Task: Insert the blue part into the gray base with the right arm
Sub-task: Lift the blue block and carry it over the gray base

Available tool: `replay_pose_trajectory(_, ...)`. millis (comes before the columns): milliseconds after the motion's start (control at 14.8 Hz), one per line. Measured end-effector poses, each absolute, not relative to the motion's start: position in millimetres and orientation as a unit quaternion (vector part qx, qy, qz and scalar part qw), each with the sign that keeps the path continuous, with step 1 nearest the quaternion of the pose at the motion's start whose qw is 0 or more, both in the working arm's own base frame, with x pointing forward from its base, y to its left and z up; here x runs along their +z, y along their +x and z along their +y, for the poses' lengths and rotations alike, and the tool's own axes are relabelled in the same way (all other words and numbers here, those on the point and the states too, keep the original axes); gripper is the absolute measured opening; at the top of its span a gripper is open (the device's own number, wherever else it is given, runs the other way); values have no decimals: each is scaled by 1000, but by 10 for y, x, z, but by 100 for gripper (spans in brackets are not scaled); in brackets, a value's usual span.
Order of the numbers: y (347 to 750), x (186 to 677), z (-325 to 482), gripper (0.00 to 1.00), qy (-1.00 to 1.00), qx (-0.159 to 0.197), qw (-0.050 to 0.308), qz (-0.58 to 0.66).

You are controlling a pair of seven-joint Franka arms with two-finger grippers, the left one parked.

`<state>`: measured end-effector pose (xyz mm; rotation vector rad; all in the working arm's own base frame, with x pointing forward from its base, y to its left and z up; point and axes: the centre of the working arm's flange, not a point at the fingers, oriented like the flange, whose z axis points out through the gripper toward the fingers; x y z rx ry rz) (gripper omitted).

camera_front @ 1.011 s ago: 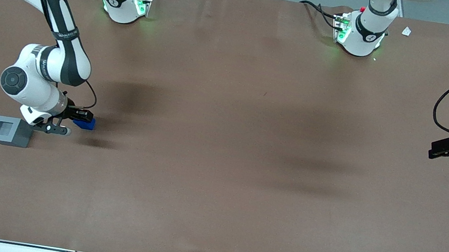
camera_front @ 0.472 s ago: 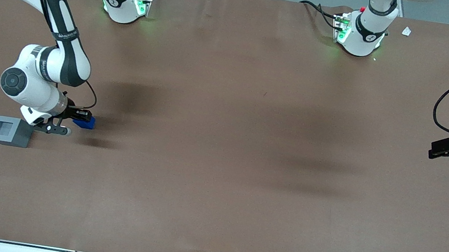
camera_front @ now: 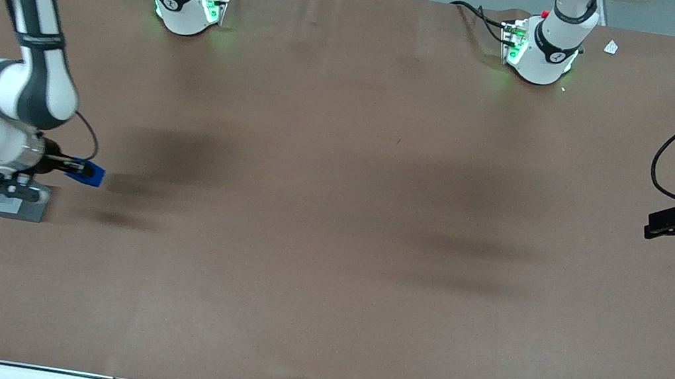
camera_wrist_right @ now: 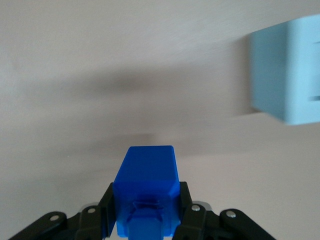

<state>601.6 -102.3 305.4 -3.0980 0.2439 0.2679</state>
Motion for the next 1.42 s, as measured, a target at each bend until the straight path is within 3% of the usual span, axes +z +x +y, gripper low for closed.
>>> replay_pose_trajectory(404, 6214, 3642, -1461, 51, -994, 70, 14, 87)
replay_pose_trajectory(876, 6446, 3447, -1945, 51, -996, 68, -17, 62)
replay_pose_trajectory(1416, 6512, 3272, -2261, 51, -997, 72, -17, 36)
